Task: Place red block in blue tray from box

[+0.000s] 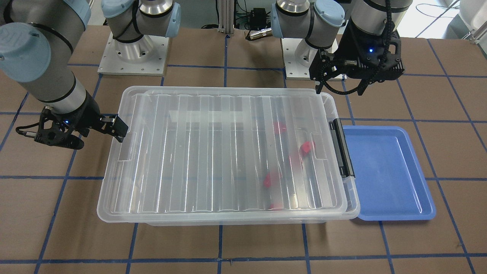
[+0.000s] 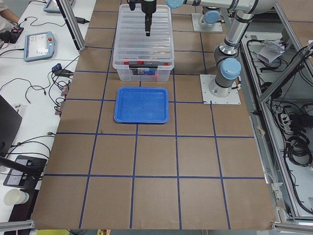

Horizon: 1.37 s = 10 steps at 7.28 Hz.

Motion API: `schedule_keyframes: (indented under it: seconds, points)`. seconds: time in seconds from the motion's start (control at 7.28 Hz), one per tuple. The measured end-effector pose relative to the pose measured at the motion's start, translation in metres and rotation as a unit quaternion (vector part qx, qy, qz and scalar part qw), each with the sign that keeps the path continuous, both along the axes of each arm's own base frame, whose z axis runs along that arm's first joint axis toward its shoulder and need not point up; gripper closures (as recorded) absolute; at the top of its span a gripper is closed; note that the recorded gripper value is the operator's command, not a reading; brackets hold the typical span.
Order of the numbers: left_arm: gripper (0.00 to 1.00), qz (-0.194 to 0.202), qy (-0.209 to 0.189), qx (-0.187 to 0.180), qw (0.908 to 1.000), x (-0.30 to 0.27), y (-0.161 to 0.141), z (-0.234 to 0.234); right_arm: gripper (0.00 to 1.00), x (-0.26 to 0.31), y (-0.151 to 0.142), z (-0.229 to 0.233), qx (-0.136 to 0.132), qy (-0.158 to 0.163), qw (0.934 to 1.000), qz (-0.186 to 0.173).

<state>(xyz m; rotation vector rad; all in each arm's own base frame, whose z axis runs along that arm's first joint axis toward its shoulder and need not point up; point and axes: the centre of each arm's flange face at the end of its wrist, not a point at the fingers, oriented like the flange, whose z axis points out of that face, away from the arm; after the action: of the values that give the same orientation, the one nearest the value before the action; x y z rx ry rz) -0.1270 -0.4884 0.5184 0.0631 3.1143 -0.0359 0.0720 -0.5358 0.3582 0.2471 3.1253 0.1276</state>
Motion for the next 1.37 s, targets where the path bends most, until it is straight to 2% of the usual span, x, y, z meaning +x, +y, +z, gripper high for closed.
schedule_keyframes:
  seconds: [0.55, 1.37]
  points:
    - [0.00, 0.000, 0.000, 0.000, 1.0000, 0.000, -0.001, 0.000, 0.00, -0.002, -0.008, -0.007, 0.001, 0.001, 1.0000, 0.005]
    - [0.00, -0.001, 0.000, -0.002, 1.0000, -0.001, 0.002, 0.002, 0.00, -0.026, -0.013, -0.006, -0.005, 0.005, 0.9994, 0.035]
